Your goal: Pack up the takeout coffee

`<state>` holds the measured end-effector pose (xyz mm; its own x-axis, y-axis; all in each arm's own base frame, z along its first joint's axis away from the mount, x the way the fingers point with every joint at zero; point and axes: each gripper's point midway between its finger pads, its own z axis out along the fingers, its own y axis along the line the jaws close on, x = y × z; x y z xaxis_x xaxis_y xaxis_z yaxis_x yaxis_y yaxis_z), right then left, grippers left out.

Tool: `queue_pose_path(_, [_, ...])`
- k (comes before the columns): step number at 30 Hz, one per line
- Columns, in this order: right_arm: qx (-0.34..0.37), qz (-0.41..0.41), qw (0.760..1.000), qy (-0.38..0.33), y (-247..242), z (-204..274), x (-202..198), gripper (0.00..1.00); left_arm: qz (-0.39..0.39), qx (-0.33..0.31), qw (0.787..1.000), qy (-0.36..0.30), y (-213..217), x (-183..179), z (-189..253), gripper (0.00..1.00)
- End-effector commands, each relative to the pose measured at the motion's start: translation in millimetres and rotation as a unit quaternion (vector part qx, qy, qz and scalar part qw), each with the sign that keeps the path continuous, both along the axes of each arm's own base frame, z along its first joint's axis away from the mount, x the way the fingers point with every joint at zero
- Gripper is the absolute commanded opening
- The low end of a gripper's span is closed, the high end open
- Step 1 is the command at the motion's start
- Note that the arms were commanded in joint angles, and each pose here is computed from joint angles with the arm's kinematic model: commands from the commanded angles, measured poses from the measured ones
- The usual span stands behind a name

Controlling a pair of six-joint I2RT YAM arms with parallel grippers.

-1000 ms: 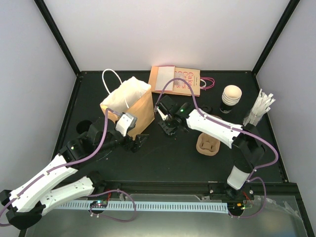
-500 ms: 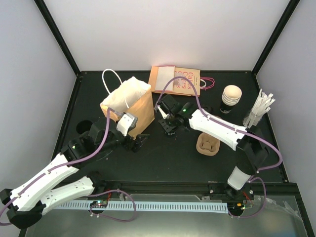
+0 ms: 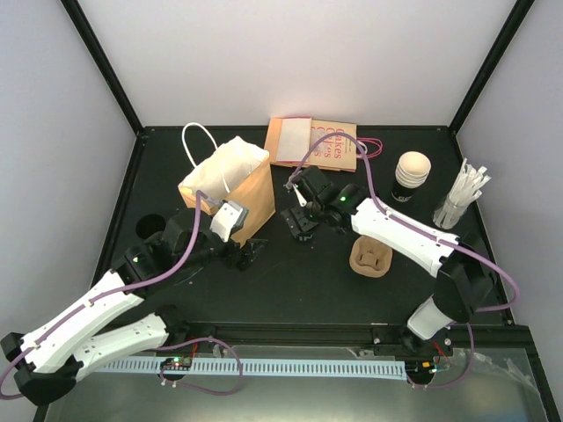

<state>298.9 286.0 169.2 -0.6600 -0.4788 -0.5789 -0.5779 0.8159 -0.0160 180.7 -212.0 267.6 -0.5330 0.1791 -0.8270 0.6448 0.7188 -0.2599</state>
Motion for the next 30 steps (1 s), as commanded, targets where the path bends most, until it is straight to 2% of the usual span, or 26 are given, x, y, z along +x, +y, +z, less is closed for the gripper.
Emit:
queue_pose_path(1, [-0.001, -0.009, 1.0, 0.009, -3.2, -4.6, 0.6, 0.98, 0.0, -0.007, 1.0, -0.001, -1.8, 0.1, 6.1, 0.9])
queue_pose_path(15, [-0.029, -0.044, 0.998, 0.041, -5.2, -25.8, 10.2, 0.97, -0.002, -0.007, 1.0, 0.0, -1.7, -1.1, 6.5, 0.9])
queue_pose_path(30, [-0.038, -0.056, 0.996, 0.056, -9.4, -37.0, 12.6, 0.91, -0.006, -0.003, 1.0, -0.001, -3.8, 0.1, 6.0, 0.9])
